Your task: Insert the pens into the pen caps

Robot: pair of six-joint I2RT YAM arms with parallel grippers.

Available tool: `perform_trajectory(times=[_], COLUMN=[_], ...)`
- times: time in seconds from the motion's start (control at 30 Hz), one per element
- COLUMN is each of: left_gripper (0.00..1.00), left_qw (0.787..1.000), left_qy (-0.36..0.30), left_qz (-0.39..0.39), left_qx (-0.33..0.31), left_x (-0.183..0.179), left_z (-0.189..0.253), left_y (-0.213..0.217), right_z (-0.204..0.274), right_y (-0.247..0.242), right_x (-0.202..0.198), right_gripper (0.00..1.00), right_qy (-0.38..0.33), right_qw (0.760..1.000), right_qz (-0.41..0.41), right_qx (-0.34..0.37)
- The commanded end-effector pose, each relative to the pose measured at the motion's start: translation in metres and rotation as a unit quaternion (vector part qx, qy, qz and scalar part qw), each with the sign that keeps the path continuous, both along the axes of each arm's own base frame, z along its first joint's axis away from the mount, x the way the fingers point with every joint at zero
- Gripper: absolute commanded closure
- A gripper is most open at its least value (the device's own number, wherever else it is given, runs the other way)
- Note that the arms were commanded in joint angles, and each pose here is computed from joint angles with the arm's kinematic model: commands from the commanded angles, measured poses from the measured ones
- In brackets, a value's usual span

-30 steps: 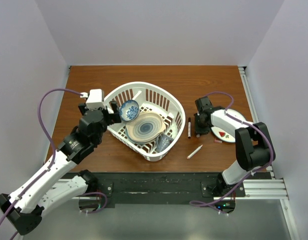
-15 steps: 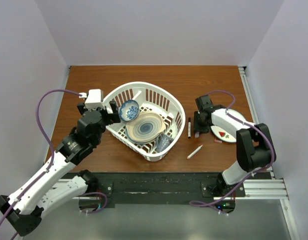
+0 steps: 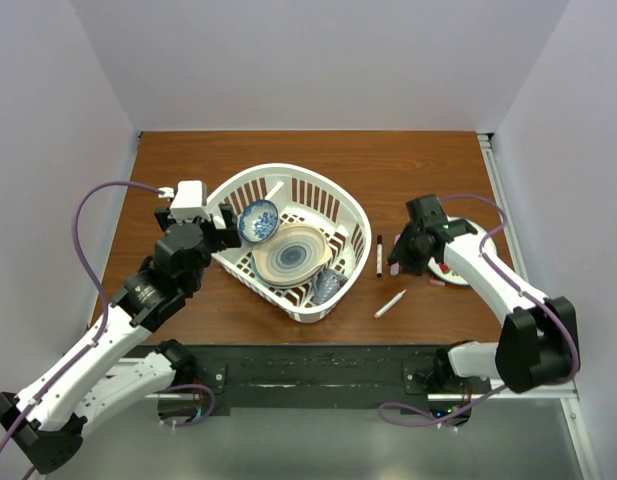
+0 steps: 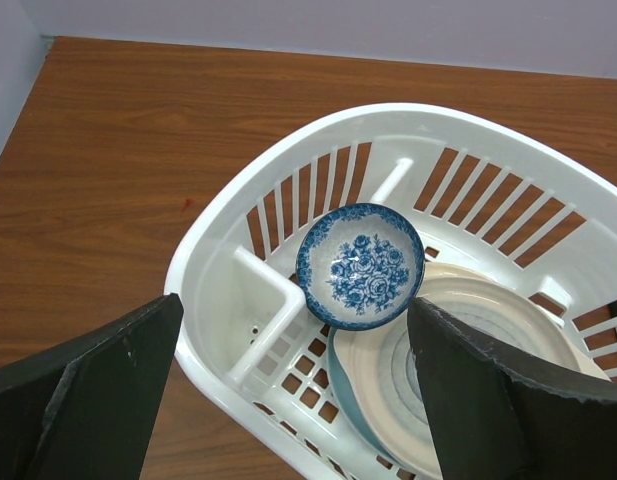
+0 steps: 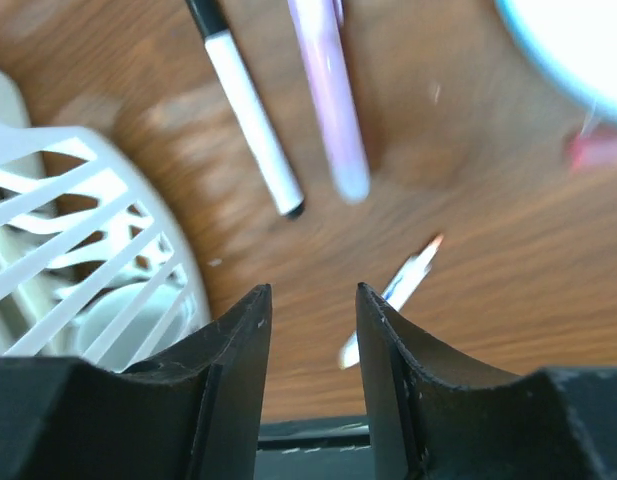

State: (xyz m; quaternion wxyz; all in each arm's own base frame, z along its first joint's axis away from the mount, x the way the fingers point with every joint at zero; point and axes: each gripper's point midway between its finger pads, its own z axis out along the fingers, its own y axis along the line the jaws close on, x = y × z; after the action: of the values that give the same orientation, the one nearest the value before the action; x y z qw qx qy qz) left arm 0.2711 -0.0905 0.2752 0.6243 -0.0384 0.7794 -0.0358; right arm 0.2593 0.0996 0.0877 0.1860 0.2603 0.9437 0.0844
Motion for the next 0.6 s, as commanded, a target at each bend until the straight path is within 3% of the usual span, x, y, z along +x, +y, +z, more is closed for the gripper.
perform_trajectory(times=[0.0, 0.2, 0.57], left_gripper=[0.00, 0.00, 0.00], left_qw=[1.000, 1.000, 0.999], left_qy=[-0.025, -0.020, -0.029], left_qz=[-0.003, -0.006, 0.010], left_qx=[-0.009, -0.007, -0.017], left_x=[0.002, 0.002, -0.001], left_z=[0.010, 0.008, 0.011], left_y=[0.000, -0.002, 0.006], right_z=[-0.005, -0.010, -0.051], right_y=[0.012, -0.013, -0.006], right_x=[-0.024, -0.047, -0.055], right_gripper=[0.56, 0.53, 0.57], right_qy=[0.029, 0.063, 0.114], right_qw=[0.989, 0.983, 0.973], right_qz=[-0.118, -0.171, -0.200], right_qx=[0.080, 0.026, 0.032])
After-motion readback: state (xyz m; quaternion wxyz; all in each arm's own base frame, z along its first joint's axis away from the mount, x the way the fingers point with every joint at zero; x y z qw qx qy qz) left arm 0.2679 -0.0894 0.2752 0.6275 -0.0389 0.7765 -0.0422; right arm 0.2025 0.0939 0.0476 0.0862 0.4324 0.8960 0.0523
